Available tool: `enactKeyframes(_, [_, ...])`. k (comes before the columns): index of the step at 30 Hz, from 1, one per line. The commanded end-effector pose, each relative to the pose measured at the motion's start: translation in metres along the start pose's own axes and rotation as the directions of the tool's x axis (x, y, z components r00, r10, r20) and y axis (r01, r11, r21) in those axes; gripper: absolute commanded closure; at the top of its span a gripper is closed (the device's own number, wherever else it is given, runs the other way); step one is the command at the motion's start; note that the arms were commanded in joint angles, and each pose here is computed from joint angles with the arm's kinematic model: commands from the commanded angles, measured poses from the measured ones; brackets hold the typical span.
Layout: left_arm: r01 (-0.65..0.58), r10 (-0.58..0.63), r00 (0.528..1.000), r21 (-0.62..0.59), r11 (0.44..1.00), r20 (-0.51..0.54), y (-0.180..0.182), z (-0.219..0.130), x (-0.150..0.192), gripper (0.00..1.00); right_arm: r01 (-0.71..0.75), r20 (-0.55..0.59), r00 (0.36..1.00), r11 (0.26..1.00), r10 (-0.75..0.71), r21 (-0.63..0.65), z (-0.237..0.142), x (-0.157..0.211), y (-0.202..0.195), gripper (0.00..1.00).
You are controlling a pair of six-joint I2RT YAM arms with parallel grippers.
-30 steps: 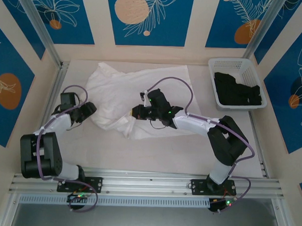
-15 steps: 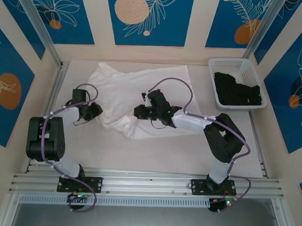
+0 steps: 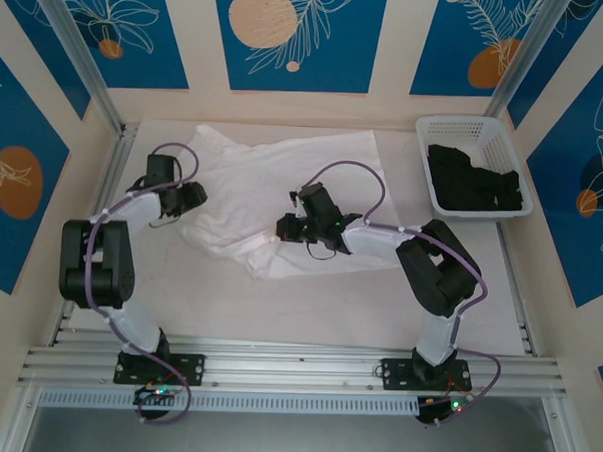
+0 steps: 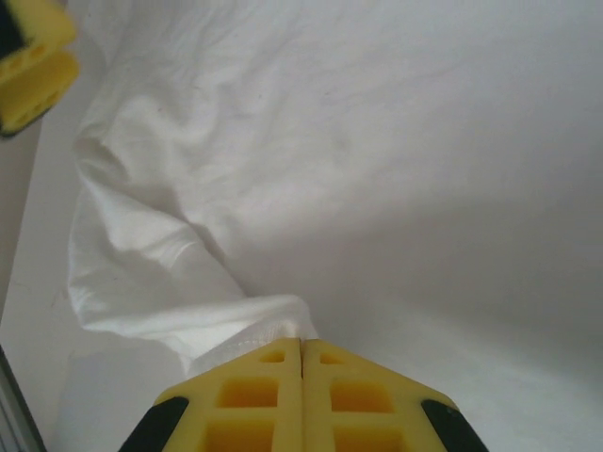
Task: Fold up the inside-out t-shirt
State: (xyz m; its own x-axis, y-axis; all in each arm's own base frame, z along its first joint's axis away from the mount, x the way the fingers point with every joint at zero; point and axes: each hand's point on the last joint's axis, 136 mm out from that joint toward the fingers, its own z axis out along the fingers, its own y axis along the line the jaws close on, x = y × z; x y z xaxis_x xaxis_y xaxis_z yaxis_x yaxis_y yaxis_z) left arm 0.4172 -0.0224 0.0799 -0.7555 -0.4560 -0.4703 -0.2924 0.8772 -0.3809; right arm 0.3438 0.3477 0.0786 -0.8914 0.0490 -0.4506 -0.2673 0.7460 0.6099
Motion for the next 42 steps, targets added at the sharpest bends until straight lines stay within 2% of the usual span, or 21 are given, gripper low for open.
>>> enactKeyframes(1, [-0.014, 0.016, 0.999, -0.081, 0.997, 0.029, 0.022, -0.026, 0.023, 0.47, -0.007, 0.01, 1.0, 0.999, 0.006, 0.045, 0.005, -0.004, -0.02, 1.0])
enactKeyframes(6, [-0.003, 0.007, 1.0, -0.151, 0.989, 0.022, 0.05, -0.04, 0.059, 0.45, -0.018, 0.009, 1.0, 0.998, 0.018, 0.052, 0.012, -0.009, -0.029, 1.0])
enactKeyframes(10, [0.016, -0.02, 0.999, -0.104, 0.994, -0.03, 0.048, -0.032, 0.078, 0.46, -0.023, 0.008, 1.0, 0.997, 0.022, 0.071, 0.017, -0.009, -0.038, 1.0])
enactKeyframes(13, [0.035, -0.038, 0.997, -0.043, 0.998, -0.066, 0.038, -0.023, 0.086, 0.51, -0.027, 0.007, 1.0, 0.996, 0.026, 0.081, 0.019, -0.008, -0.043, 1.0])
enactKeyframes(23, [0.04, -0.037, 0.996, 0.028, 0.999, -0.084, 0.017, 0.002, 0.068, 0.83, -0.02, 0.001, 1.0, 0.996, 0.02, 0.086, 0.019, -0.006, -0.044, 1.0])
enactKeyframes(28, [0.005, -0.005, 0.999, 0.008, 1.0, -0.044, 0.013, -0.011, 0.05, 0.96, -0.013, -0.002, 1.0, 0.996, 0.013, 0.086, 0.018, -0.005, -0.044, 1.0])
enactKeyframes(34, [-0.057, 0.056, 0.998, -0.046, 0.997, -0.021, 0.009, -0.031, 0.027, 0.96, -0.004, -0.009, 1.0, 0.997, 0.005, 0.083, 0.015, -0.005, -0.043, 1.0])
enactKeyframes(42, [-0.113, 0.113, 0.994, -0.149, 0.982, -0.01, 0.019, -0.048, 0.014, 0.95, 0.005, -0.03, 1.0, 0.998, -0.003, 0.062, 0.013, 0.0, -0.038, 1.0])
